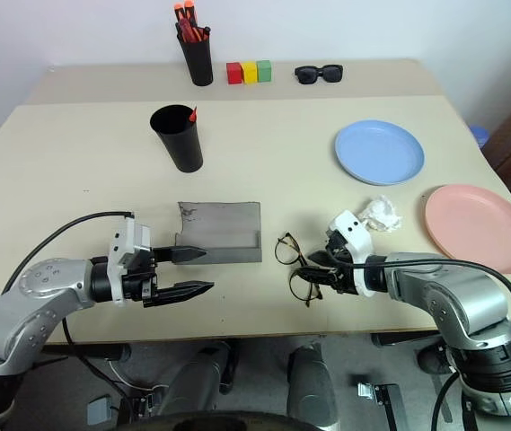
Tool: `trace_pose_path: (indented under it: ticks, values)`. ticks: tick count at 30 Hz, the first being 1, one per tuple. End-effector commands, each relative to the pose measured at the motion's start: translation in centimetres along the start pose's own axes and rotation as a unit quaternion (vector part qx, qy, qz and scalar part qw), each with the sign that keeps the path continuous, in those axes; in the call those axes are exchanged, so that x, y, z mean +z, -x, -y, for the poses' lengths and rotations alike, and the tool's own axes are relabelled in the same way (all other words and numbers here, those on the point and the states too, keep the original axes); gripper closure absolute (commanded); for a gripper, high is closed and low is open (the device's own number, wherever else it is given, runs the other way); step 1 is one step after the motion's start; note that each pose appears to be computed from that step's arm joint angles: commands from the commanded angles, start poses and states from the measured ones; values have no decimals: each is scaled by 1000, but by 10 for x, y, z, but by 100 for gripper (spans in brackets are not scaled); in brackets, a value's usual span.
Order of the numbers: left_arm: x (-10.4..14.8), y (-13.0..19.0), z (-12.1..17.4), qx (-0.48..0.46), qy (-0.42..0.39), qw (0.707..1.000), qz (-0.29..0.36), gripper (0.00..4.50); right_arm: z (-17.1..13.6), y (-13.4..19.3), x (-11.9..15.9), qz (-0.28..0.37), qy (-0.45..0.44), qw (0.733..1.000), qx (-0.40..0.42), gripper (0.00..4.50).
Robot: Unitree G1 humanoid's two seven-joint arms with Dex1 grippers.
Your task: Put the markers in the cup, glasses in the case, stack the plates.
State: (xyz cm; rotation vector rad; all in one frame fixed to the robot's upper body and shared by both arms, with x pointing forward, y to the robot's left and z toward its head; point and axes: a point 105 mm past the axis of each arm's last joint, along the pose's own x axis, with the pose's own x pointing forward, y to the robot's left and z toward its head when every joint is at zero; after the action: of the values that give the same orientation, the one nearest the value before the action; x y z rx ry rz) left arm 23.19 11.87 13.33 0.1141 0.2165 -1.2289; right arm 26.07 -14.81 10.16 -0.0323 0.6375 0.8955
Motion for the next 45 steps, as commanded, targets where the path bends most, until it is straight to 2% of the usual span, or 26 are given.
trace_pose_path:
  ticks: [1, 2, 5, 11, 14, 22, 26, 31, 38, 45]
  values:
    - [7, -2, 7, -9, -16, 1000, 12, 114, -3, 1, 8, 16, 5, 1000, 5, 266]
    - [7, -2, 7, -9, -16, 1000, 12, 114, -3, 1, 8, 17, 5, 1000, 6, 295]
    - [7, -2, 7, -9, -15, 1000, 11, 114, -4, 1, 9, 18, 5, 1000, 7, 446]
    - [5, -1, 5, -5, -13, 1000, 11, 114, -5, 4, 10, 18, 11, 1000, 7, 446]
    - [6, 5, -4, 29, -17, 999, 21, 114, -5, 9, 15, 12, 57, 998, -5, 446]
    - [0, 54, -41, 170, -20, 984, 45, 114, -33, 17, 76, 53, 224, 972, 40, 446]
    - [-3, 72, -50, 200, -19, 978, 53, 114, -48, 3, 96, 62, 281, 953, 93, 446]
    - [-11, 81, -49, 208, -16, 977, 44, 114, -54, -45, 125, 52, 318, 932, 168, 446]
    - [-10, 74, -34, 198, -18, 980, 27, 114, -57, -84, 119, -23, 355, 902, 245, 446]
    - [-6, 69, -24, 198, -15, 980, 24, 114, -52, -99, 108, -60, 351, 894, 272, 446]
